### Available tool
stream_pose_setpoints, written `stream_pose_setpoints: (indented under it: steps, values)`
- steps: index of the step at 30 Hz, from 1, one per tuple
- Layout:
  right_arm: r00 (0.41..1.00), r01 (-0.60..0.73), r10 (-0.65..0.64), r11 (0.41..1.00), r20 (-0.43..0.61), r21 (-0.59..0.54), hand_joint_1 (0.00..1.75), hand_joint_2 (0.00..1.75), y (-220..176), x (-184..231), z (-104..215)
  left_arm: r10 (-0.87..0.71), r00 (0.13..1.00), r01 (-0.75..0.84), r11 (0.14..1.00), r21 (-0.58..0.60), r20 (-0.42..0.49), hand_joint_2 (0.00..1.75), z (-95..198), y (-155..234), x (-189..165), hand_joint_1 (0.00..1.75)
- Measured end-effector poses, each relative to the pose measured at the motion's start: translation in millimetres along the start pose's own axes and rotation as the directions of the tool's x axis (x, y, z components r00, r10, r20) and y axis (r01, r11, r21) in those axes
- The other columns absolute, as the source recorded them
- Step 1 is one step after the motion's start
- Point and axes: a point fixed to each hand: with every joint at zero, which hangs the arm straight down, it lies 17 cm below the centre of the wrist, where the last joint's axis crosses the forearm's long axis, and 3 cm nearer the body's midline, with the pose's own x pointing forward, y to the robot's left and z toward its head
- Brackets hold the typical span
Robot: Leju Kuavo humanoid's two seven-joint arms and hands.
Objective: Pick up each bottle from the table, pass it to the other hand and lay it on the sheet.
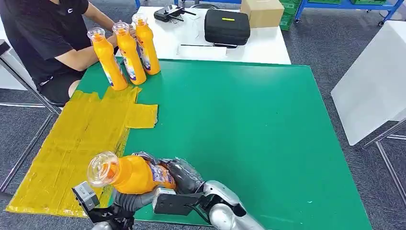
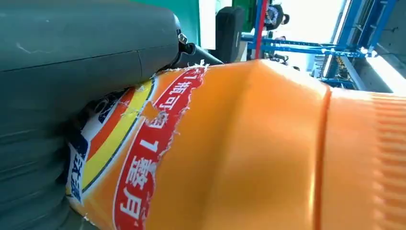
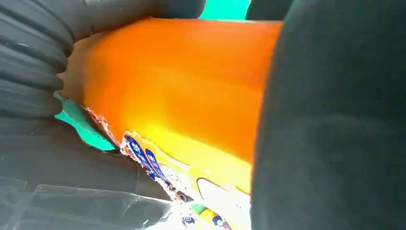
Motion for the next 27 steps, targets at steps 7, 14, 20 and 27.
stream_pose_setpoints:
  steps: [7, 14, 20, 27]
  values:
    - [1.0, 0.02, -0.019, 0.997, 0.012, -0.081, 0.0, 1.75, -11.0, 9.1, 4.0, -0.063, 0.996, 0.062, 0.998, 0.022, 0.056, 1.75, -3.3, 9.5, 17.7, 1.75]
    - [0.998, 0.063, -0.059, 0.987, 0.034, -0.148, 0.0, 1.75, -30.4, 19.4, 16.6, -0.202, 0.973, 0.192, 0.977, 0.091, 0.112, 1.75, -10.8, 36.8, 41.4, 1.75]
    - [0.99, 0.121, -0.1, 0.962, 0.095, -0.246, 0.0, 0.0, -66.5, 32.0, 27.5, -0.477, 0.87, 0.454, 0.874, 0.173, 0.123, 1.75, -17.1, 62.2, 54.6, 1.75]
    - [0.974, 0.196, -0.136, 0.908, 0.181, -0.37, 0.0, 0.0, -128.8, 48.0, 43.1, -0.865, 0.496, 0.814, 0.495, 0.303, 0.078, 1.75, -26.4, 94.9, 72.8, 1.75]
